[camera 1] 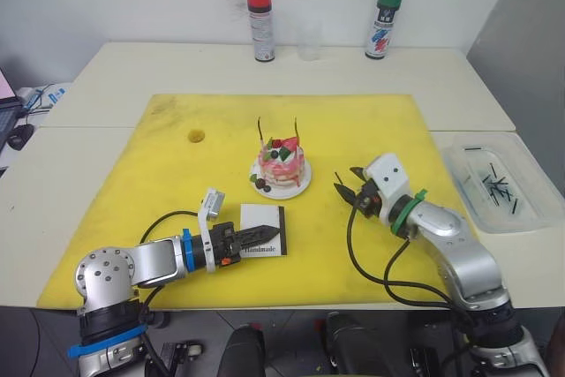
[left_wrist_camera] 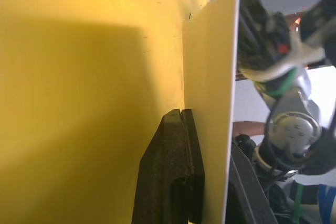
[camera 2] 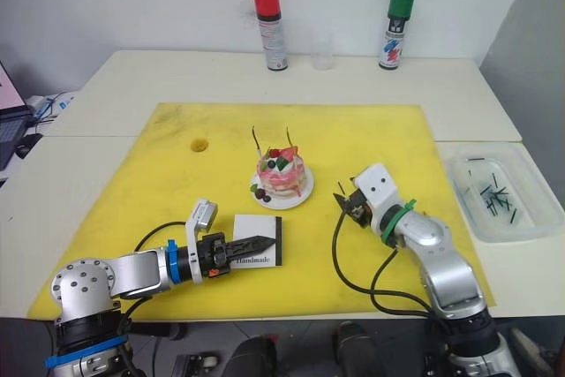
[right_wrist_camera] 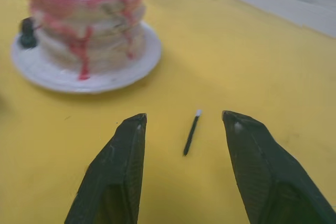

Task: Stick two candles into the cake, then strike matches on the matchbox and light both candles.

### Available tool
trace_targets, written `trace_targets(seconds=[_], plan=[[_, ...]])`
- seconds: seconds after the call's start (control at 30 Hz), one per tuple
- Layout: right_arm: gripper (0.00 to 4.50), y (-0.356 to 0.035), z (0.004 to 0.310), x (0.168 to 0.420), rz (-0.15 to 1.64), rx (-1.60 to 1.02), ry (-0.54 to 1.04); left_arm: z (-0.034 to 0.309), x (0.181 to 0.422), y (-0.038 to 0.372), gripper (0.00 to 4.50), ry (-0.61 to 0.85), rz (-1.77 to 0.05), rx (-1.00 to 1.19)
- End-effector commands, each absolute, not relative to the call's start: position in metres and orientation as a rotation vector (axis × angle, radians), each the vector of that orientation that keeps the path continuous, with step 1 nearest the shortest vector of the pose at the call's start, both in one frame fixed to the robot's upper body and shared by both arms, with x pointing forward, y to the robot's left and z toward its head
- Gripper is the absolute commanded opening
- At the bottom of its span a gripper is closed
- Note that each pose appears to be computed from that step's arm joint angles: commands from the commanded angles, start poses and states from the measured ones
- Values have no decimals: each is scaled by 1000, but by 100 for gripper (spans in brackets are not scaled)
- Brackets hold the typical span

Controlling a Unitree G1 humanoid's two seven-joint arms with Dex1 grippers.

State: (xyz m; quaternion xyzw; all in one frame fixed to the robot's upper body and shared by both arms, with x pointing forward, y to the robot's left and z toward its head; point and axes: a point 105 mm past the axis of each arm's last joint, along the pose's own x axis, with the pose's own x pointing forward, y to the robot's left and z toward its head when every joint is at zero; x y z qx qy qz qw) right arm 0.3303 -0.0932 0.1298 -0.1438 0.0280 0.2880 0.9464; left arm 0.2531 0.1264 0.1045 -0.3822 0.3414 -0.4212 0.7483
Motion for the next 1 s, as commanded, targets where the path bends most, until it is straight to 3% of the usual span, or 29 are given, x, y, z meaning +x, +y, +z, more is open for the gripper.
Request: trace_targets(seconds=[0.03,0.27,0.4,0.53,0.67,0.83,0.93,1.0], plan=[[230,-100,130,347,466,-263,32,115,248,121,0,703,-961,-822],[230,-99,110,355,435,-187,145,116,247,119,0,692,-942,-817],[141,-91,110,351,444,-109,180,115,245,120,0,695,-929,-814],[3,-93,110,351,407,-49,214,115,241,120,0,702,-928,-807],[3,-92,115,350,412,-7,223,115,240,121,0,707,-926,-801],[3,-83,156,337,540,-24,129,113,235,124,0,726,-920,-782],[3,-82,174,317,676,-77,128,113,231,127,0,742,-928,-758],[3,-84,172,290,817,-194,161,113,230,128,0,753,-931,-738]])
